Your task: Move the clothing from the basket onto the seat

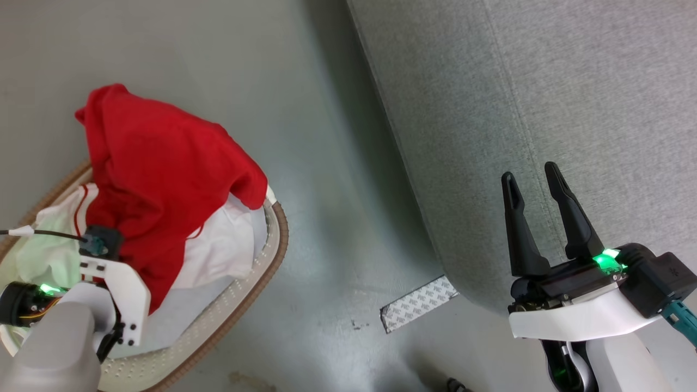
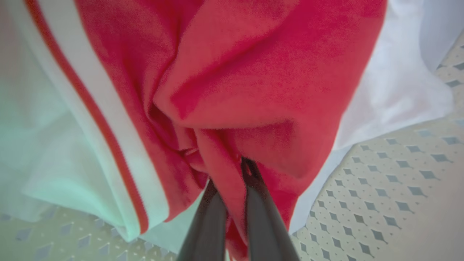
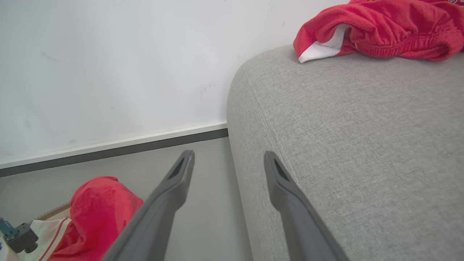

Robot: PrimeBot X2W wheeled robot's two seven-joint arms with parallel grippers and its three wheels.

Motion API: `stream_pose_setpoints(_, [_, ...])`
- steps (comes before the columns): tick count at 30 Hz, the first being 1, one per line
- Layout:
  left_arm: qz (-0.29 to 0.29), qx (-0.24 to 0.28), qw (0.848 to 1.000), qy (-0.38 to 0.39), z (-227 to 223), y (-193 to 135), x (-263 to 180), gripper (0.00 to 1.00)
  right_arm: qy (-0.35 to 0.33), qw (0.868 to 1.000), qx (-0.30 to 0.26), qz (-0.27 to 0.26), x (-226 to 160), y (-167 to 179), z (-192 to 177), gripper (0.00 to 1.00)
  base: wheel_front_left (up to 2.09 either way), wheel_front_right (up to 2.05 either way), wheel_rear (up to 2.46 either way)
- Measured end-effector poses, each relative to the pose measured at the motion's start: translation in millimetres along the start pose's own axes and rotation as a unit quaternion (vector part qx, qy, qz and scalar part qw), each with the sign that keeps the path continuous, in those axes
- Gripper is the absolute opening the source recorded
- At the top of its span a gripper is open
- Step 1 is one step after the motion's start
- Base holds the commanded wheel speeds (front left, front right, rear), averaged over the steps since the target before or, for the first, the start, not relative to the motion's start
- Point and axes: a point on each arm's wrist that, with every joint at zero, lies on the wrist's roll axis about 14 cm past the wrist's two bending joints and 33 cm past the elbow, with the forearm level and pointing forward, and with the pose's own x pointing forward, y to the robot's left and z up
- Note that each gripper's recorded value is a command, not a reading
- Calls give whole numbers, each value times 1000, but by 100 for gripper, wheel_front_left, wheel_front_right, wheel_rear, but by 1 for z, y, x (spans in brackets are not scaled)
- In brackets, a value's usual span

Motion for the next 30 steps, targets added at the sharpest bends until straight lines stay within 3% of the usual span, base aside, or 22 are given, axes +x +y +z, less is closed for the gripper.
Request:
stream_pose_setpoints(9, [-1, -12, 999, -53, 26, -10, -26, 0, -19, 1000, 9, 4, -11, 4, 17, 100, 0, 0, 0])
stream_pose_setpoints(16, [-8, -30, 990, -136, 58, -34, -66, 0, -44, 999, 11, -1, -31, 2, 38, 100, 0, 0, 0])
stream_pose_setpoints(23, [-18, -41, 966, -254, 105, -65, -128, 0, -73, 997, 1, -3, -62, 2, 57, 100, 0, 0, 0])
stream_pose_setpoints(30, [-6, -37, 930, -366, 135, -78, -202, 0, -108, 994, -13, 19, -86, 15, 77, 100, 0, 0, 0])
